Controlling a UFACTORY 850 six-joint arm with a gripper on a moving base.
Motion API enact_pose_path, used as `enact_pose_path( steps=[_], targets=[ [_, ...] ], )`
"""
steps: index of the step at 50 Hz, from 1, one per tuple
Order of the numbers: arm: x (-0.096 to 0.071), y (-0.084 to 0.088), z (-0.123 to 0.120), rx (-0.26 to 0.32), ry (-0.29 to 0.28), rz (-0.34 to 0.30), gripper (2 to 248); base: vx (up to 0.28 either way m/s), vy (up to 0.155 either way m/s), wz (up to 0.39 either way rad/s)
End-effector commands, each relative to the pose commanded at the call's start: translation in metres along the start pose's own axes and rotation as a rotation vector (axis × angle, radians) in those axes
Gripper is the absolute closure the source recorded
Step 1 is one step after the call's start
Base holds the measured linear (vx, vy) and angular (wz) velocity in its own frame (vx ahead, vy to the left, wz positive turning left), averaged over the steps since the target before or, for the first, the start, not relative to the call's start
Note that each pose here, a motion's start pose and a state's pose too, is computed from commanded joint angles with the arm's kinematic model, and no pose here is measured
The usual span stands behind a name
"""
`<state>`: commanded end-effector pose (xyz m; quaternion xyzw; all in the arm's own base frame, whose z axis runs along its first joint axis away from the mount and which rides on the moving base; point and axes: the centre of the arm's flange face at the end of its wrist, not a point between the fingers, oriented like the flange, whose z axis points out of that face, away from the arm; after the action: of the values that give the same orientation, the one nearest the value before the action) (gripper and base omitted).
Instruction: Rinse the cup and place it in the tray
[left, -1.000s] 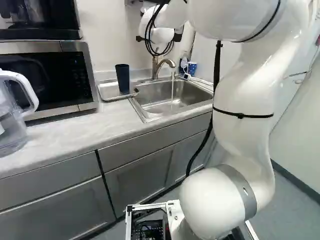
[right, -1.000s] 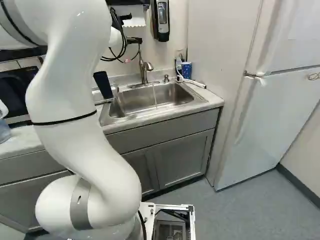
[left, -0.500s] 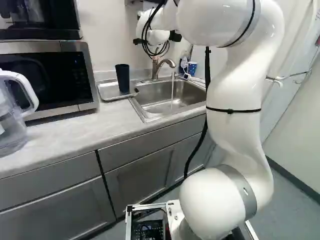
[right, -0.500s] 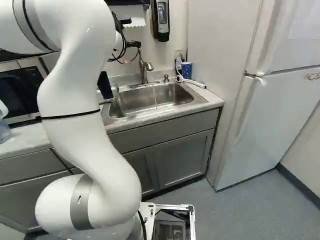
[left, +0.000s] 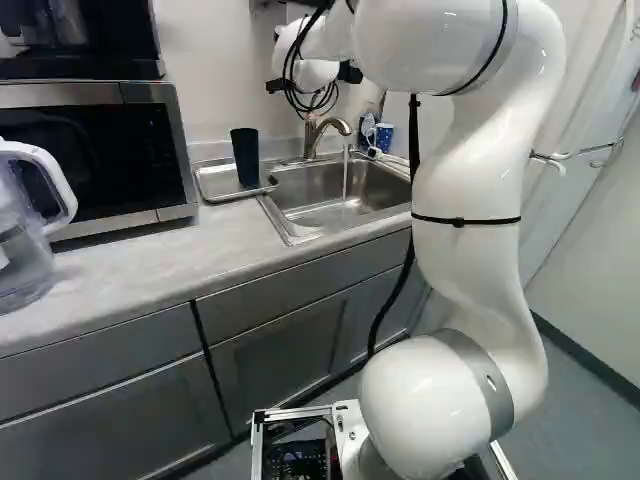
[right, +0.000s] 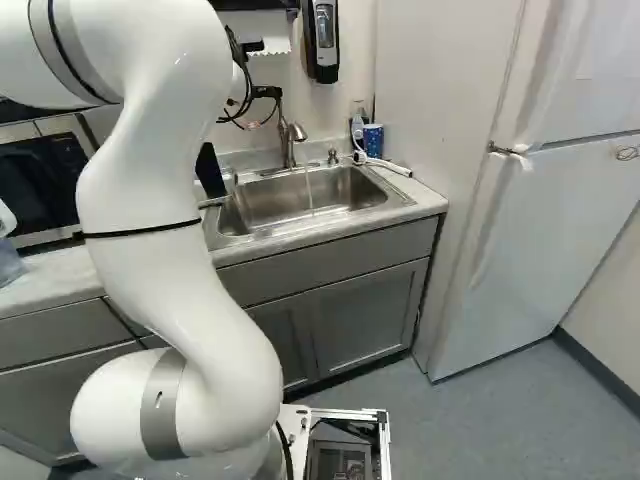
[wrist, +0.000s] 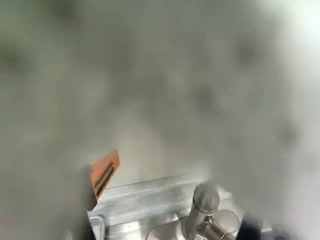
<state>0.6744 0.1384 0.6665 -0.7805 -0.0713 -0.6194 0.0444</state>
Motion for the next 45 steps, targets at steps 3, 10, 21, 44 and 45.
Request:
enact_pose_path(
  steps=[3, 10, 21, 44, 45],
  targets=[
    [-0.001, 0.000, -0.001, 0.002, -0.006, 0.000, 3, 0.000, 0.000, 0.000],
    [-0.003, -0.001, -0.003, 0.007, -0.027, 0.000, 3, 0.000, 0.000, 0.000],
    [-0.006, -0.002, -0.009, 0.016, -0.060, -0.001, 3, 0.000, 0.000, 0.000],
    [-0.010, -0.004, -0.019, 0.026, -0.098, -0.002, 3, 0.000, 0.000, 0.000],
    [-0.010, -0.004, -0.019, 0.026, -0.098, -0.002, 3, 0.000, 0.000, 0.000]
  ],
)
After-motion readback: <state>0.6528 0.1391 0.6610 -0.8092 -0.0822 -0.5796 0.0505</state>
